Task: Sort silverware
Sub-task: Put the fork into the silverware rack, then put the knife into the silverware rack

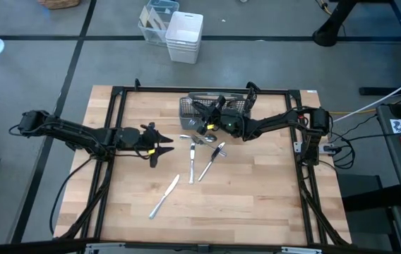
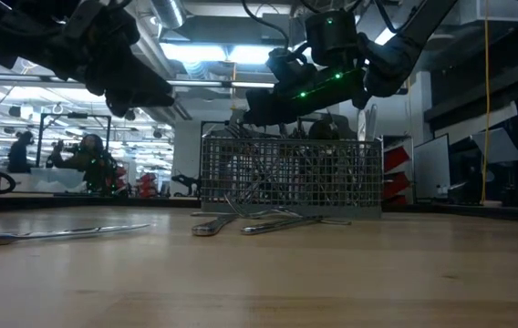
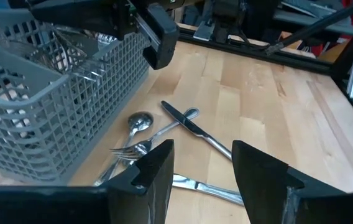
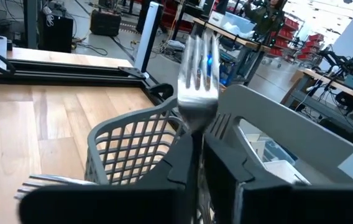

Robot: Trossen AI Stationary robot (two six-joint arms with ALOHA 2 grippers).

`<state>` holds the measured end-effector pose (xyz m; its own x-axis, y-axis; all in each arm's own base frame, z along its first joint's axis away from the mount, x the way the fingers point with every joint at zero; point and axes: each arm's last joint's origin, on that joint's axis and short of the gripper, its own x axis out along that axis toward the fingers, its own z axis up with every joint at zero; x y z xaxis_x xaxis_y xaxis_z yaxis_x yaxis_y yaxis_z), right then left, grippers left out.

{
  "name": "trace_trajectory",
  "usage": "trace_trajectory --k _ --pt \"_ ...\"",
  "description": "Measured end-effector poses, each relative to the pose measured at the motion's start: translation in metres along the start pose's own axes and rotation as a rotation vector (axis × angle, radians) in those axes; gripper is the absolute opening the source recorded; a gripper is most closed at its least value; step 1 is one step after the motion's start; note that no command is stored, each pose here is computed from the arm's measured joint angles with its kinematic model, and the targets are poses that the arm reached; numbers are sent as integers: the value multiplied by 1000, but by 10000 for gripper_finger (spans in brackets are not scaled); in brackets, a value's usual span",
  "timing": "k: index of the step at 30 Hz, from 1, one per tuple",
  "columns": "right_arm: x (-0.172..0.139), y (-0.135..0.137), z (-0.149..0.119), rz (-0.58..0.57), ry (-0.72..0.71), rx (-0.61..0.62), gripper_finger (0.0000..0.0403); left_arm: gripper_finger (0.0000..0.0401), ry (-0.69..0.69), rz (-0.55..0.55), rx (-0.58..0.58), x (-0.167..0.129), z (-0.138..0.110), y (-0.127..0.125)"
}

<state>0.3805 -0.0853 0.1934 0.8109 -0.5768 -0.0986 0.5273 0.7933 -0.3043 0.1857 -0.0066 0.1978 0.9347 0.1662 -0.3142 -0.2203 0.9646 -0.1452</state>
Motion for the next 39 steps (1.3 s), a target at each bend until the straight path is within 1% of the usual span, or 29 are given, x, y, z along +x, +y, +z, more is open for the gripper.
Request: trace_trajectory --k 6,9,13,16,20,23,26,30,32,36,39 --pt "0 0 0 0 -2 2 101 155 0 1 -39 0 0 0" --pt "0 0 1 -1 -5 3 120 155 0 1 -37 0 0 0" --pt "-3 1 7 0 -30 11 122 155 -1 1 -22 0 0 0" --pt "-11 -1 21 -18 -56 12 119 155 -1 0 -28 0 0 0" --pt "-25 0 40 -37 -74 -23 117 155 -2 -6 -47 0 0 -1" --pt "-37 4 54 -29 -95 -37 117 155 -14 -25 -47 -3 2 -3" --pt "-50 10 66 8 -111 -38 117 155 -23 -87 -60 -6 8 -11" --pt "-69 25 77 77 -120 -48 116 155 -46 -234 -79 -11 25 -29" --pt "-80 35 81 122 -119 -60 116 155 -51 -287 -73 -15 31 -38" --pt "-104 62 84 232 -104 -103 116 155 18 -351 -60 -23 39 -56" --pt "-124 83 83 322 -83 -151 116 155 83 -392 -93 -26 38 -69"
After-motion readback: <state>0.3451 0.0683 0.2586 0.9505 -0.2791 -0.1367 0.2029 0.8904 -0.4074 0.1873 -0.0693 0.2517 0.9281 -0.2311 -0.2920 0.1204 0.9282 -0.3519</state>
